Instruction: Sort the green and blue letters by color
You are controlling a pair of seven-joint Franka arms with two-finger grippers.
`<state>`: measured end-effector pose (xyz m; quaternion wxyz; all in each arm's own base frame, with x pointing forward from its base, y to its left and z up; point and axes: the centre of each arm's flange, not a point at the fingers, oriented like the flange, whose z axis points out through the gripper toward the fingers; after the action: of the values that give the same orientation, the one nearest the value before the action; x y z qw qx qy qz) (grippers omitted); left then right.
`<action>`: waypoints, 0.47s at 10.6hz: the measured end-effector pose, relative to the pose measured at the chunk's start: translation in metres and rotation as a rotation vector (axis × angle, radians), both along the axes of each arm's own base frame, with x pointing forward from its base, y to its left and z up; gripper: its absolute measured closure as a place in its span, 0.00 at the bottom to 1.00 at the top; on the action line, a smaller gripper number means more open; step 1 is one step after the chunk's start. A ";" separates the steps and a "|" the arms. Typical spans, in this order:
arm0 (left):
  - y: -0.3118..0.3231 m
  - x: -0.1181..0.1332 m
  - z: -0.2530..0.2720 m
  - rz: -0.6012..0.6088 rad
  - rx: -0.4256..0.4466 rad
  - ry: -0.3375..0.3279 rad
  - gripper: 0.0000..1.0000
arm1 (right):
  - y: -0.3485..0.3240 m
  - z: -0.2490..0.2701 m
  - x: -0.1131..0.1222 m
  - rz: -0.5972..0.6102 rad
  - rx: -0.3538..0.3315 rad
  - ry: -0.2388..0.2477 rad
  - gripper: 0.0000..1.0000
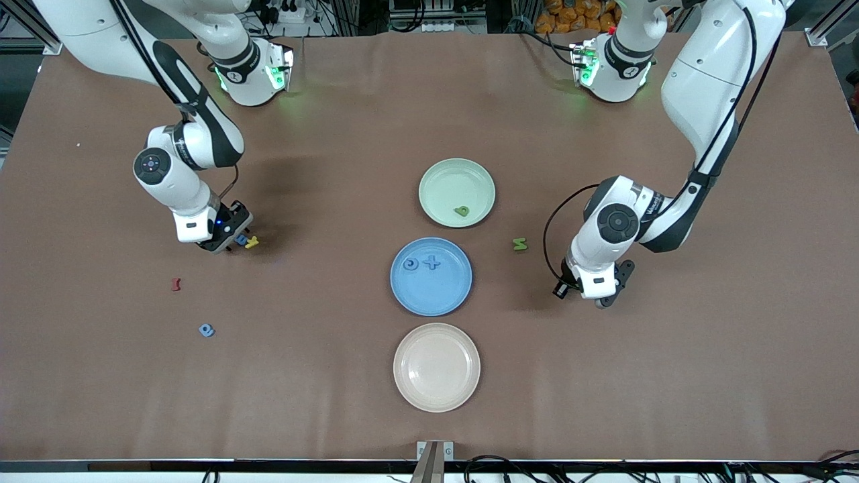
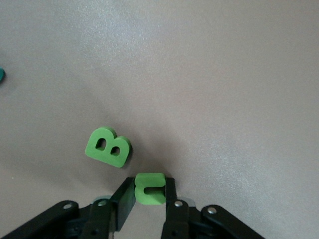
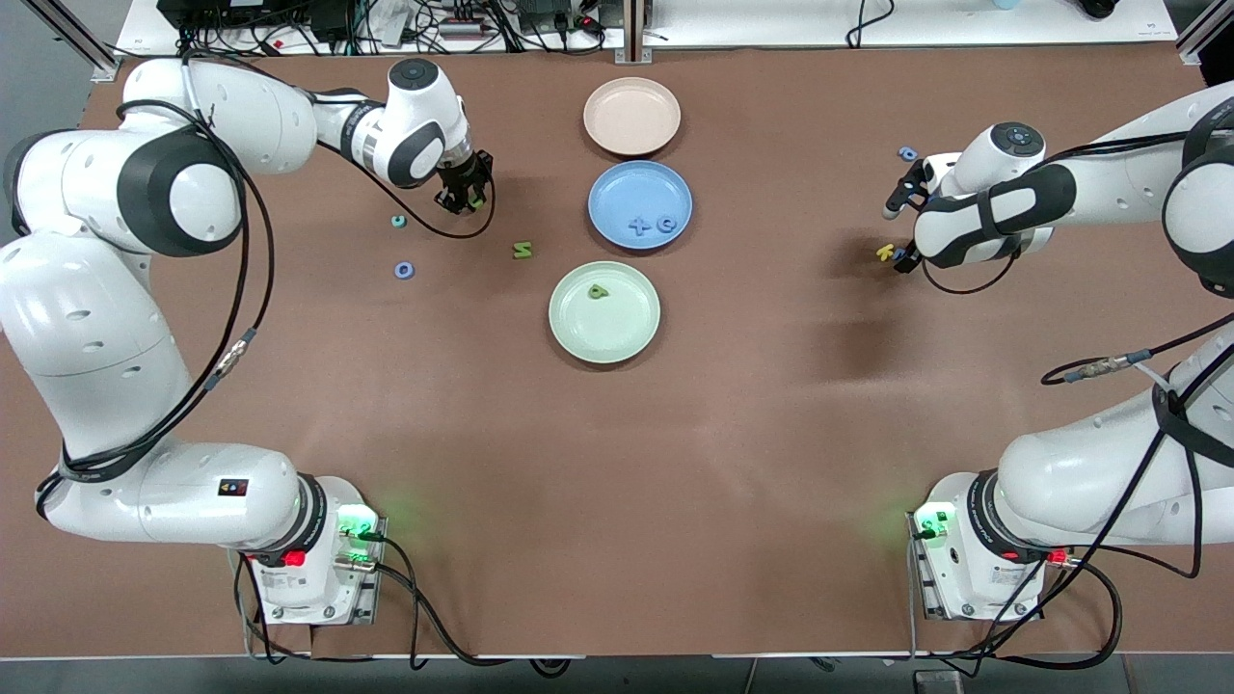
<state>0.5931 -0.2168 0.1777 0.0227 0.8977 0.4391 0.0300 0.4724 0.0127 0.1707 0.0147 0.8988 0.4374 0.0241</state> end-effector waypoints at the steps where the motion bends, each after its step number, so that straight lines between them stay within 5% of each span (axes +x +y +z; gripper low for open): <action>1: 0.000 0.001 0.001 0.002 -0.001 -0.003 0.71 | -0.002 -0.001 0.000 -0.001 0.000 -0.004 0.35; 5: -0.004 0.003 0.011 -0.003 -0.002 -0.011 0.72 | 0.000 0.000 0.000 0.004 0.001 -0.007 0.52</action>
<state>0.5962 -0.2212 0.1883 0.0259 0.8981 0.4377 0.0346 0.4728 0.0132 0.1709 0.0155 0.8978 0.4392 0.0275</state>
